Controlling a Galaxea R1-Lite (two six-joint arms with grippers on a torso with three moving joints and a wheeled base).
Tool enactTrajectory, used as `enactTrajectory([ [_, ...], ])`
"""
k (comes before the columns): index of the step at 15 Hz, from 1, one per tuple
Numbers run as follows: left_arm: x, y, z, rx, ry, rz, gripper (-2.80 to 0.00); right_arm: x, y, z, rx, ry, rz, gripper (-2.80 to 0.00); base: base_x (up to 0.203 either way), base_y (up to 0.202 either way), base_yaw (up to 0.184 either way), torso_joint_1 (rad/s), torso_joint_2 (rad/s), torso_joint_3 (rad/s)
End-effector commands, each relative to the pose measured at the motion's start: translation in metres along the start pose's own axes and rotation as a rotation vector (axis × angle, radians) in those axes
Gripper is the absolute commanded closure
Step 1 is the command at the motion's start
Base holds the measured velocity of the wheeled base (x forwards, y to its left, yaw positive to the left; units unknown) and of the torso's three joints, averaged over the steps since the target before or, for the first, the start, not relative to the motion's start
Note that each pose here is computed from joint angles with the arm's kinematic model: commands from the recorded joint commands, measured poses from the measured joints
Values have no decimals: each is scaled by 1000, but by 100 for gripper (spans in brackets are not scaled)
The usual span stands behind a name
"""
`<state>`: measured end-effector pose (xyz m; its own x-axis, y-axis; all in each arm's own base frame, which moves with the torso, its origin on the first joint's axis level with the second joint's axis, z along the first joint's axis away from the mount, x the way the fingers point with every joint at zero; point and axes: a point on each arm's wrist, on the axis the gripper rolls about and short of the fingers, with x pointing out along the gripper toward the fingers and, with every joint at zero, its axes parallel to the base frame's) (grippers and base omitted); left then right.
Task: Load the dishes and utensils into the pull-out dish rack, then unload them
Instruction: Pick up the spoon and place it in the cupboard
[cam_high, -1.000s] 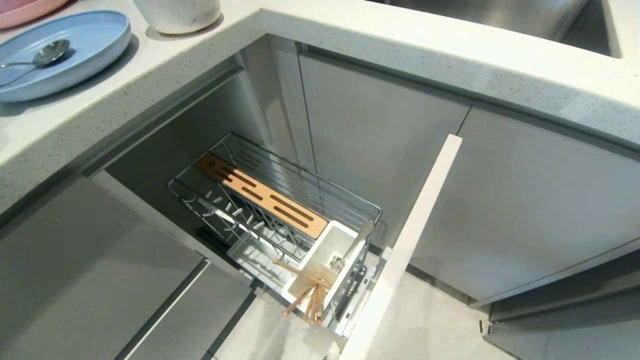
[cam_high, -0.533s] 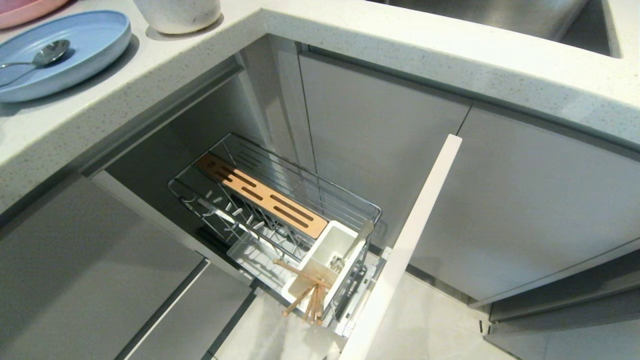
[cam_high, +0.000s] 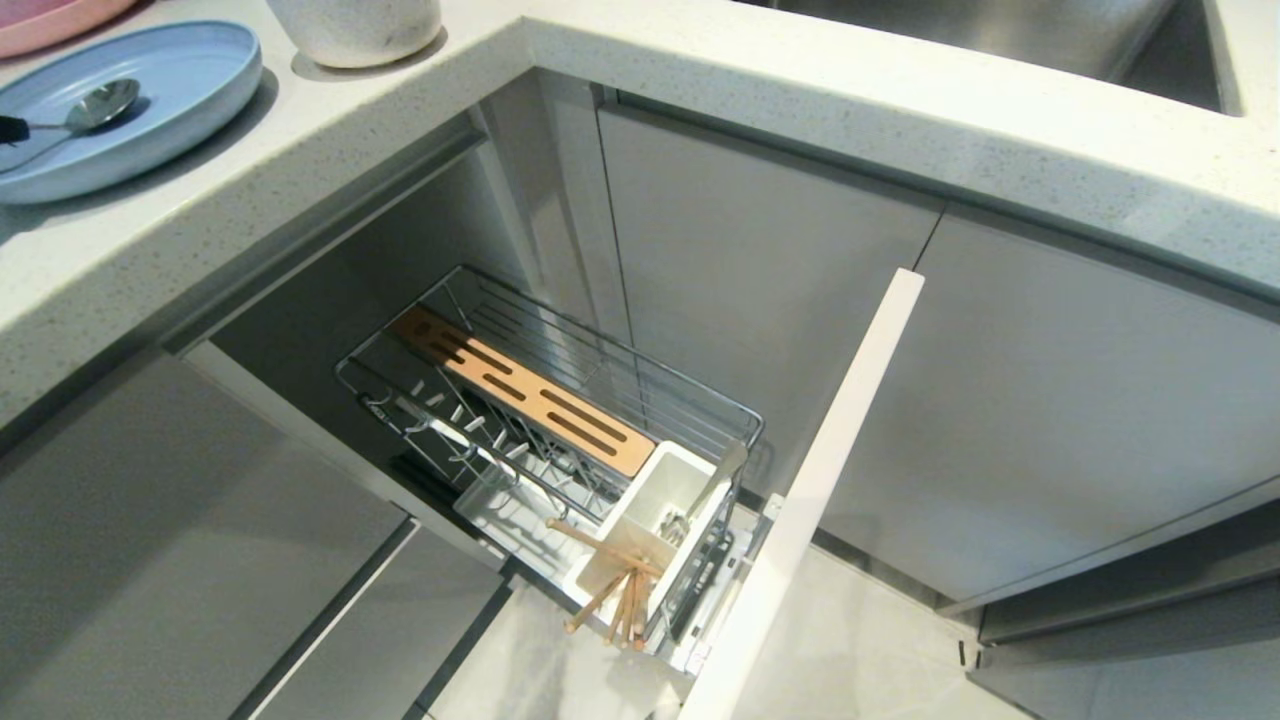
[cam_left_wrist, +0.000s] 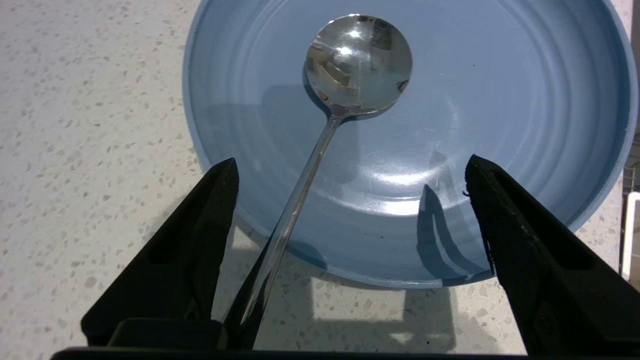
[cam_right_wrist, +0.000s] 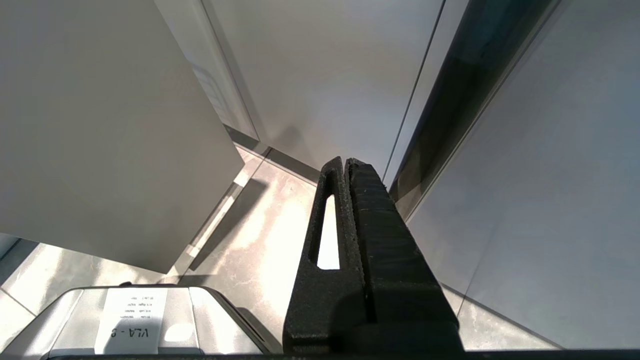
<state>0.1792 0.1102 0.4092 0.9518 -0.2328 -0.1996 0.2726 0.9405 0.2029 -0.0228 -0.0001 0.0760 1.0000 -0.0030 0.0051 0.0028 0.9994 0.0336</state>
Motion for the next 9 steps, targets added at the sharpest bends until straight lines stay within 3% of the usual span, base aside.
enactTrajectory([
  [1,2,2,-2,-3,-3,-24,-280,0,0,-1,0,-3,1,0,0,0,0,0,0,0],
  [9,7,-1,-2,25,-6,-54,-280,0,0,0,0,-3,0,0,0,0,0,0,0,0],
])
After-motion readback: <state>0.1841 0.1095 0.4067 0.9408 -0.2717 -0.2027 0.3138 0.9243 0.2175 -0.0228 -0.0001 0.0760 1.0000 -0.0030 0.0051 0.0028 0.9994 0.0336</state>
